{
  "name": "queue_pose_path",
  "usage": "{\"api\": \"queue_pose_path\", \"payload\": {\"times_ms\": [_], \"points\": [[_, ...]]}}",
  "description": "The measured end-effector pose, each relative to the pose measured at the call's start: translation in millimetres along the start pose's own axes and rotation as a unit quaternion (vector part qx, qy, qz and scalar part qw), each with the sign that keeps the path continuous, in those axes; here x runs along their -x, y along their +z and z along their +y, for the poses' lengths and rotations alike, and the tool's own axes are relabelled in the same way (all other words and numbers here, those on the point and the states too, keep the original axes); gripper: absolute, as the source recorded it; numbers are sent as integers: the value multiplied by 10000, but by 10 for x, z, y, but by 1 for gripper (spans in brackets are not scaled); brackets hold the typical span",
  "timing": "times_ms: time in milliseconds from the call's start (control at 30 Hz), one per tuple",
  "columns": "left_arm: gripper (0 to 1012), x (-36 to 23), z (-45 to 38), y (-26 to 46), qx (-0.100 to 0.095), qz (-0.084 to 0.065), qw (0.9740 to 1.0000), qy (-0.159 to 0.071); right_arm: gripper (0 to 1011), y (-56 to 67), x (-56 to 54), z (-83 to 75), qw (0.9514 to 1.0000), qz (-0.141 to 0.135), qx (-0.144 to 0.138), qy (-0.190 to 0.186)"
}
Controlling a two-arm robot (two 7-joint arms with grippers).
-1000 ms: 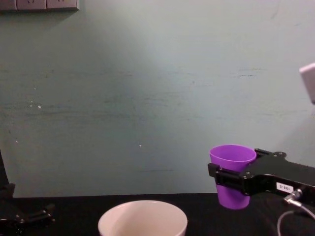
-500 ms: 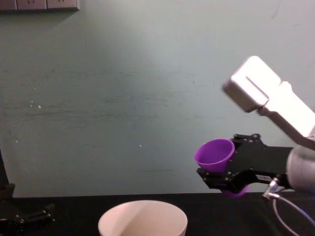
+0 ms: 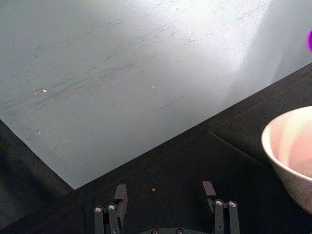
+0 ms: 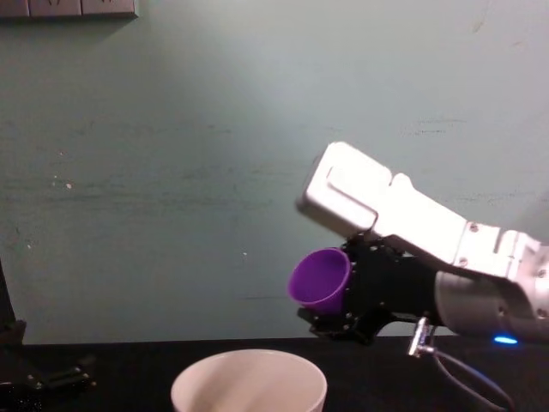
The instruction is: Pick up the cup and pour the mung beans from the cup into the bowl.
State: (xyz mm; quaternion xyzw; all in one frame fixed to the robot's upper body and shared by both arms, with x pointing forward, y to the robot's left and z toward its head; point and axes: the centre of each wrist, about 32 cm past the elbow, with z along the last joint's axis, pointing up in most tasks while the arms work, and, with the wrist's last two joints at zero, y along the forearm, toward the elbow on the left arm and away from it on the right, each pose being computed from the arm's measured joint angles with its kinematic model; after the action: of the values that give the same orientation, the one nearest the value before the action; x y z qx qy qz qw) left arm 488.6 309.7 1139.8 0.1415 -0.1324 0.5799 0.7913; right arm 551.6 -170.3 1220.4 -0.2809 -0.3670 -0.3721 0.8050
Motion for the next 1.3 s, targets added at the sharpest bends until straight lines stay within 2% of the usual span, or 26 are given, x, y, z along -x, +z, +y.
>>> {"api": "queue_pose_path", "payload": {"times_ms": [167, 333, 433, 567, 700, 800, 933, 1300], "points": [[1000, 0, 0, 0, 0, 0, 10000, 0, 734, 72, 42, 56, 9980, -624, -41, 44], [1000, 0, 0, 0, 0, 0, 10000, 0, 735, 124, 85, 119, 9941, -1080, -41, 61], [1000, 0, 0, 0, 0, 0, 10000, 0, 735, 141, 102, 143, 9922, -1245, -48, 72], [1000, 0, 0, 0, 0, 0, 10000, 0, 735, 196, 148, 187, 9862, -1652, -59, 127], [1000, 0, 0, 0, 0, 0, 10000, 0, 735, 222, 184, 207, 9815, -1908, -51, 161], [1000, 0, 0, 0, 0, 0, 10000, 0, 734, 257, 234, 227, 9740, -2254, -11, 207], [1000, 0, 0, 0, 0, 0, 10000, 0, 735, 279, 269, 238, 9673, -2525, 41, 233], [1000, 0, 0, 0, 0, 0, 10000, 0, 734, 315, 318, 252, 9558, -2928, 137, 245]]}}
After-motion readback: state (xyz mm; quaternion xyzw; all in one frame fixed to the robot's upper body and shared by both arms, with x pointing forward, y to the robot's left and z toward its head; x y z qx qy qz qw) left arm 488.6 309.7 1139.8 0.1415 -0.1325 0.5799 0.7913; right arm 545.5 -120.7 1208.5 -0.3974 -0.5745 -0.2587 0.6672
